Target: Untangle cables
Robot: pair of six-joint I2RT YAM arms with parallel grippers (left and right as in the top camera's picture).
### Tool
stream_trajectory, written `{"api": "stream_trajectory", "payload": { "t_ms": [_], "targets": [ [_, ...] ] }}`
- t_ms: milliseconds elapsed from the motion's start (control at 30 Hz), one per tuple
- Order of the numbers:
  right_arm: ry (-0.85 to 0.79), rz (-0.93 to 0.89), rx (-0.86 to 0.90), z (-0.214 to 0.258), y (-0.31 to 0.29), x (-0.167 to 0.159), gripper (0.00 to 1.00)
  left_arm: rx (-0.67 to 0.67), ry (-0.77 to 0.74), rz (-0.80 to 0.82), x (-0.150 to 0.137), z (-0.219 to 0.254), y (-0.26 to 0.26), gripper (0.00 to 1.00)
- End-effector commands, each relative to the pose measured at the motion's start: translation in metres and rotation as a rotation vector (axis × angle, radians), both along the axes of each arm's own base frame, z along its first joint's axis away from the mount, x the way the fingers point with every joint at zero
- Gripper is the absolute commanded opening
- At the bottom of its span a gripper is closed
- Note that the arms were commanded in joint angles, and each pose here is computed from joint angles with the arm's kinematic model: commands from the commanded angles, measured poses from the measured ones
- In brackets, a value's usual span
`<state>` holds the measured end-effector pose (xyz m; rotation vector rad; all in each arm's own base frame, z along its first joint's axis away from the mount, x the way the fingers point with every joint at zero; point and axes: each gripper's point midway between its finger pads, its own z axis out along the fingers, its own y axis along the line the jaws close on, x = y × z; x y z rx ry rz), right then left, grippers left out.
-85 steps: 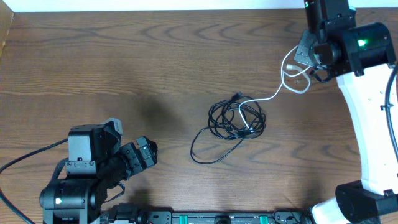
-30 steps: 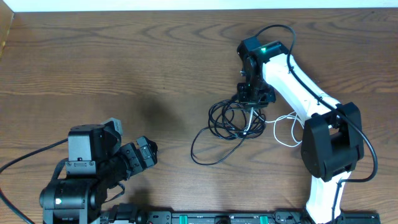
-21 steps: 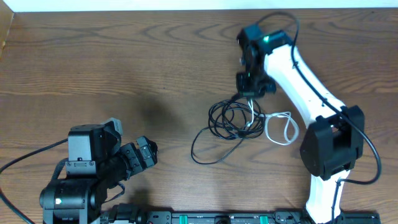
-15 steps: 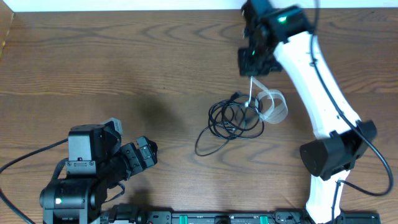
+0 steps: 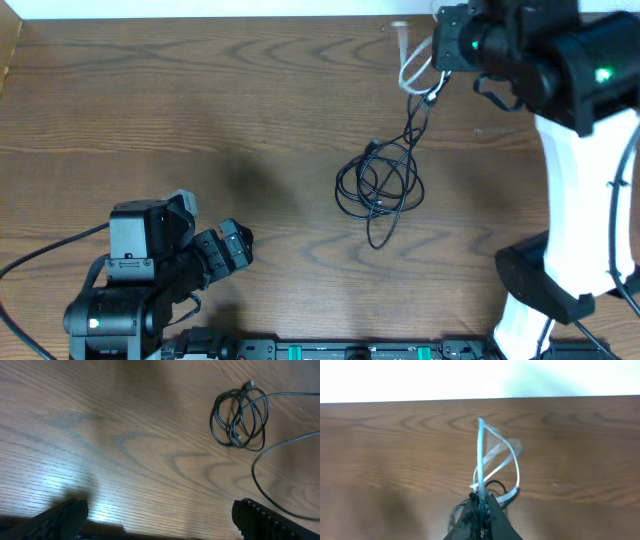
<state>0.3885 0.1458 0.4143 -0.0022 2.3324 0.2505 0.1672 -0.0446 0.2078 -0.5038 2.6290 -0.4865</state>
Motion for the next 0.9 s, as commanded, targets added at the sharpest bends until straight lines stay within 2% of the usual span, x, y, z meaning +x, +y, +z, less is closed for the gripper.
{"api": "stream_trajectory", "payload": {
  "t_ms": [0, 133, 267, 333, 400, 567, 633, 700, 767, 833, 867],
  "targets": [
    [0.025, 0.097, 0.080, 0.001, 0.021, -0.007, 0.01, 0.014, -0.006, -0.007, 0.001, 0.000, 0.002, 0.98],
    [0.040, 0.065, 0.059, -0.004, 0.016, -0.006, 0.01, 0.014, -0.006, -0.008, 0.001, 0.000, 0.002, 0.98],
    [0.040, -0.147, -0.082, -0.012, -0.019, -0.008, 0.01, 0.014, -0.006, -0.007, 0.001, 0.000, 0.002, 0.98],
    [0.056, -0.099, -0.080, -0.016, -0.007, -0.012, 0.01, 0.014, -0.006, -0.007, 0.001, 0.000, 0.002, 0.98],
    [0.104, 0.022, 0.010, -0.019, 0.022, -0.023, 0.01, 0.014, -0.006, -0.007, 0.001, 0.000, 0.002, 0.98],
    [0.160, 0.588, 0.268, 0.001, 0.114, -0.075, 0.01, 0.014, -0.006, -0.007, 0.001, 0.000, 0.002, 0.98],
    [0.126, 0.772, 0.306, 0.012, 0.134, -0.094, 0.01, 0.014, -0.006, -0.007, 0.001, 0.000, 0.002, 0.98],
    [0.082, 0.808, 0.254, 0.011, 0.137, -0.094, 0.01, 0.014, -0.006, -0.007, 0.001, 0.000, 0.002, 0.98],
    [0.022, 0.701, 0.100, 0.002, 0.121, -0.070, 0.01, 0.014, -0.006, -0.007, 0.001, 0.000, 0.002, 0.98],
    [-0.013, 0.367, -0.094, -0.008, 0.072, -0.029, 0.02, 0.014, -0.006, -0.007, 0.001, 0.000, 0.002, 0.98],
    [-0.028, 0.052, -0.175, -0.008, 0.027, -0.011, 0.02, 0.014, -0.006, -0.007, 0.001, 0.000, 0.002, 0.98]
  ]
}}
